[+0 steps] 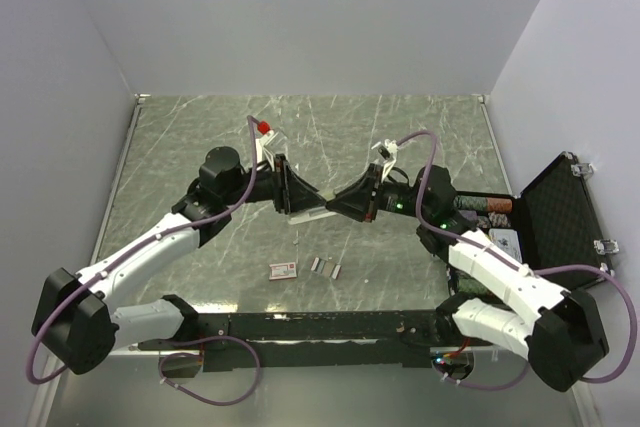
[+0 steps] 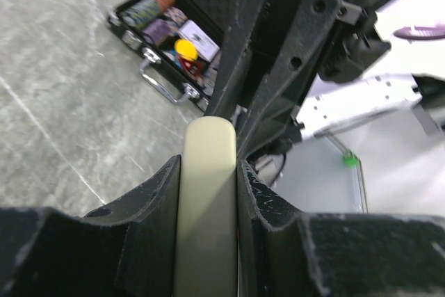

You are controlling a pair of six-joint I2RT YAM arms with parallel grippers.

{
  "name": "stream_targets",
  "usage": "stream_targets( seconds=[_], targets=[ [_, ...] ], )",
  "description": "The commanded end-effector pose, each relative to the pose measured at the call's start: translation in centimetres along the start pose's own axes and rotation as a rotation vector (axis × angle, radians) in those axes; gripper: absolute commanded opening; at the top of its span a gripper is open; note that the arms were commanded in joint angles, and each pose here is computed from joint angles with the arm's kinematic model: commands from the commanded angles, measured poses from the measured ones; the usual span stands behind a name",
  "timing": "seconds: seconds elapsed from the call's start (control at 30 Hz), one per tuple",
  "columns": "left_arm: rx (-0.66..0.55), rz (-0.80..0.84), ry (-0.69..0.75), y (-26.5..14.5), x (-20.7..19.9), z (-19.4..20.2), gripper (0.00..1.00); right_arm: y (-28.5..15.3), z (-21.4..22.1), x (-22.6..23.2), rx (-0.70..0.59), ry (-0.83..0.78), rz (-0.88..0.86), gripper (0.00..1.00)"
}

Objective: Unload the staples from the stapler

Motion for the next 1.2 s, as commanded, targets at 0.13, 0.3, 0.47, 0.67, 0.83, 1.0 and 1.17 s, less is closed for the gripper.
stream_targets(
  seconds=[0.13, 0.3, 0.47, 0.67, 0.83, 1.0, 1.17],
  targets=[
    [-0.584, -0.253, 0.150, 0.6, 1.5, -11.5, 0.01, 1.2, 4.4, 4.1, 0.303, 0.095, -0.292, 0.01],
    [-0.639, -0.326, 0.139, 0.1, 2.2, -12.2, 0.01, 1.8, 4.7, 4.4, 0.322, 0.103, -0.310, 0.01],
    [-0.669, -0.398, 0.155, -0.3, 2.7, -13.0, 0.01, 2.2, 4.9, 4.3, 0.333, 0.111, -0.316, 0.00],
    [-0.701, -0.416, 0.161, -0.4, 2.8, -13.8, 0.01, 2.4, 4.9, 4.4, 0.338, 0.115, -0.318, 0.00],
    [-0.692, -0.405, 0.160, 0.0, 2.9, -13.9, 0.01, 2.4, 4.9, 4.4, 0.336, 0.106, -0.300, 0.00],
    [-0.661, -0.426, 0.164, 0.0, 3.5, -13.2, 0.01, 2.3, 4.0, 4.3, 0.320, 0.044, -0.224, 0.00],
    [-0.577, -0.395, 0.177, 0.6, 3.5, -11.7, 0.01, 2.0, 1.1, 3.9, 0.225, -0.075, -0.006, 0.00]
  ],
)
Point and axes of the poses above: each gripper's point midway between its finger pads, its own y axis out along the fingers, its own x axis along the line the jaws close on, z = x × y, the point moved 6 cm from there along -y, back along the fingers, and after that the axes turned 11 degrees about y, right-handed, at the moved point
